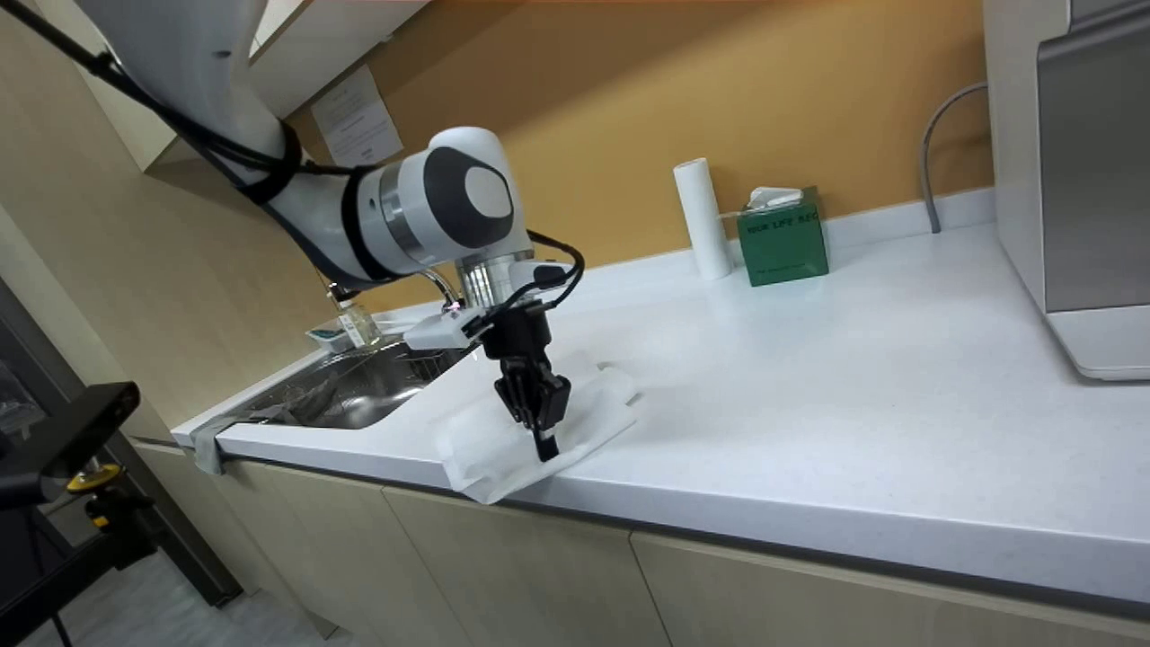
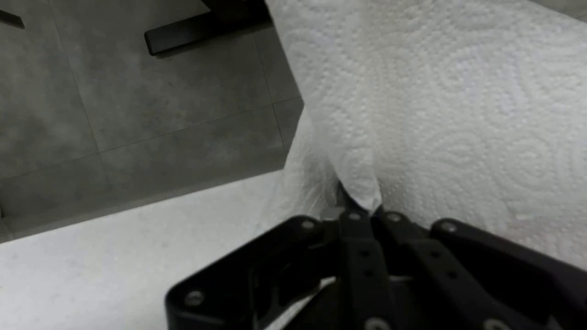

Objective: Wipe the counter top using the paper towel

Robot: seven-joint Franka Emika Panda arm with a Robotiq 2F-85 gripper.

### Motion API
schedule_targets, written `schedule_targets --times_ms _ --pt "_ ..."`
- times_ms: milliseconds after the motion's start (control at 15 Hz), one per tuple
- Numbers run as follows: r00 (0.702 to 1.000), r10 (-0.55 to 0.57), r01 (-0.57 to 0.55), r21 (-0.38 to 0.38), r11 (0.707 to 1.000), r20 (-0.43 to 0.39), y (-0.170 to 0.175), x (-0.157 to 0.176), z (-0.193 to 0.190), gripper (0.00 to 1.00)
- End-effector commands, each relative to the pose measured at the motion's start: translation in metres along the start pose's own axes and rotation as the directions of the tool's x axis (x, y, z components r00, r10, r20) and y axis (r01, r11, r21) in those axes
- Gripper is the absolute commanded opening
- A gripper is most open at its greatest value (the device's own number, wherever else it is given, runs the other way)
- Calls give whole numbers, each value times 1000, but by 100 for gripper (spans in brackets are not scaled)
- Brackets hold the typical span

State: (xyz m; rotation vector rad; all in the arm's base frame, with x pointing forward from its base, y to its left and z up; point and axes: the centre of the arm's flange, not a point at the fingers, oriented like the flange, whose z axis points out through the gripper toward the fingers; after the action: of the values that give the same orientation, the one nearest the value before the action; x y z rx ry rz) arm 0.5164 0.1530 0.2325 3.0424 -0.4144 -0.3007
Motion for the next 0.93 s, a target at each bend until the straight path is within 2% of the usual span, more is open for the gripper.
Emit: schedule_targets --times_ms 0,267,467,867 --pt "999 -15 16 -18 1000 35 -15 -2 32 0" --pt "995 95 -95 -32 995 -21 6 36 26 0" --pt "975 203 -207 -39 978 -89 31 73 19 0" --pt "887 414 -429 -35 902 -207 94 139 5 0"
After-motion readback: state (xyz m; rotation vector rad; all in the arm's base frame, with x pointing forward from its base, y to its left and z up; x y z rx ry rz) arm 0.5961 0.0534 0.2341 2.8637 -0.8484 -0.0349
